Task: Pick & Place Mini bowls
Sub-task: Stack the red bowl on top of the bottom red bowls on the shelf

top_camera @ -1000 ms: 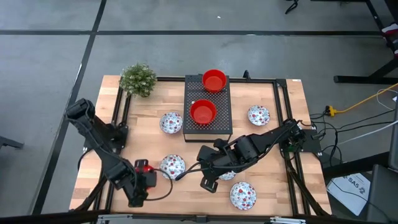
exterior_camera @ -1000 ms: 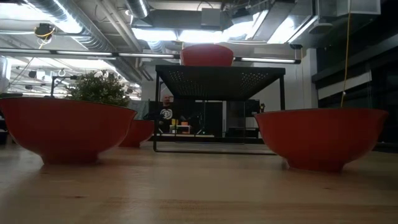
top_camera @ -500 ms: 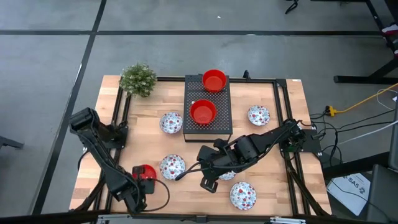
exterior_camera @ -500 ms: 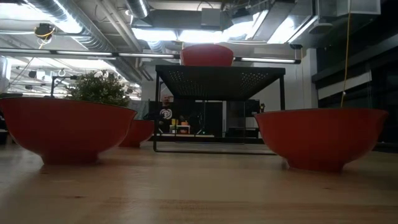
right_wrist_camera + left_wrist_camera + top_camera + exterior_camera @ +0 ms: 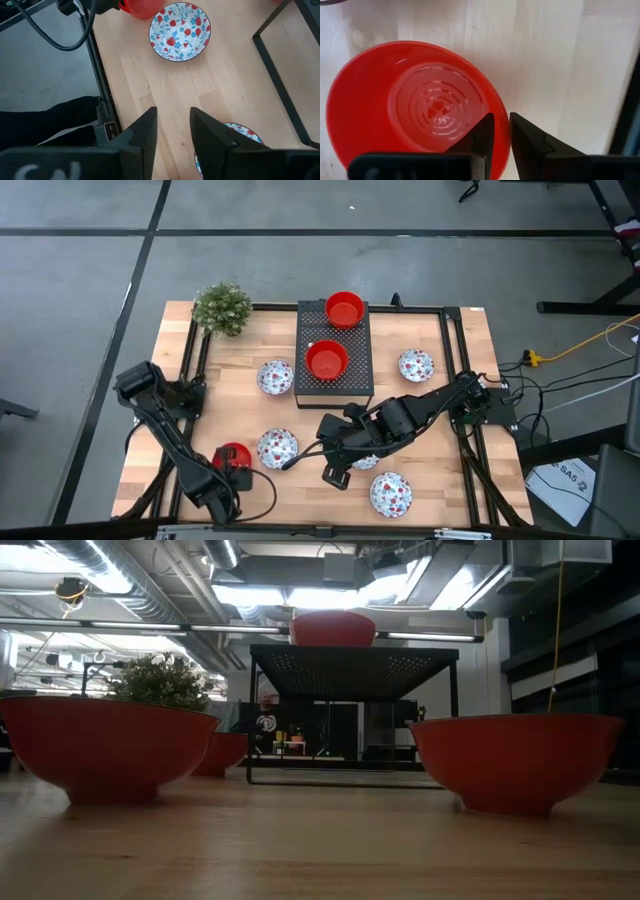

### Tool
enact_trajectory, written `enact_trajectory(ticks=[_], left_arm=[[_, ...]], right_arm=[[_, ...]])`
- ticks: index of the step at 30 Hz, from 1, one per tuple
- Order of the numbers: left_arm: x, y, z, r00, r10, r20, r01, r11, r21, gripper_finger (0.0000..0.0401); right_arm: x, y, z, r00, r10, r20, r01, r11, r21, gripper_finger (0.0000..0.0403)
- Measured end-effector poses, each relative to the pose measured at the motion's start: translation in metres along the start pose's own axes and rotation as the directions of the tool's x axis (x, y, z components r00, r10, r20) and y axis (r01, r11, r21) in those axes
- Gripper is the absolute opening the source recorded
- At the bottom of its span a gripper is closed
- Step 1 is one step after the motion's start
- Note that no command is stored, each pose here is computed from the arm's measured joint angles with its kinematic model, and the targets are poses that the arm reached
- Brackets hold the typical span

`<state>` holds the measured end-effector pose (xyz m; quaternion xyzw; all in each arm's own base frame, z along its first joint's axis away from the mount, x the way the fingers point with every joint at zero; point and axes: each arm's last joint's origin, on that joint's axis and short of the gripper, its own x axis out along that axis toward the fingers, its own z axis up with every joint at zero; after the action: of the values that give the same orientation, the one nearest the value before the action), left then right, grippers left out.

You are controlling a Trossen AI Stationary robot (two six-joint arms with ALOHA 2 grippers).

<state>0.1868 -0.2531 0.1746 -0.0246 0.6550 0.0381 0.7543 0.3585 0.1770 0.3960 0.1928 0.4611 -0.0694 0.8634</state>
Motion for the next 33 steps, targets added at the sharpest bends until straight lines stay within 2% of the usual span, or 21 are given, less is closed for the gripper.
enact_trajectory(ticks=[10, 13, 20, 27, 33], left_arm=[[0.003, 0.000, 0.001, 1.000, 0.013, 0.009, -0.013, 1.000, -0.019, 0.0028], [0.002, 0.000, 0.001, 1.000, 0.016, 0.012, -0.015, 0.998, -0.058, 0.0008], [0.000, 0.001, 0.002, 0.998, 0.031, 0.050, -0.022, 0.983, -0.183, 0.0005], [-0.022, 0.011, 0.002, 0.986, 0.052, 0.157, -0.004, 0.956, -0.293, 0.0003], [-0.045, 0.029, 0.001, 0.981, 0.072, 0.179, -0.005, 0.937, -0.350, 0.0003]], right_arm=[[0.000, 0.000, 0.000, 1.000, 0.000, 0.000, 0.000, 1.000, 0.000, 0.0116], [0.000, 0.000, 0.000, 1.000, 0.000, 0.000, 0.000, 1.000, 0.000, 0.0116], [0.000, 0.000, 0.000, 1.000, 0.000, 0.000, 0.000, 1.000, 0.000, 0.0116], [0.000, 0.000, 0.000, 1.000, 0.000, 0.000, 0.000, 1.000, 0.000, 0.0116], [0.000, 0.000, 0.000, 1.000, 0.000, 0.000, 0.000, 1.000, 0.000, 0.0116]])
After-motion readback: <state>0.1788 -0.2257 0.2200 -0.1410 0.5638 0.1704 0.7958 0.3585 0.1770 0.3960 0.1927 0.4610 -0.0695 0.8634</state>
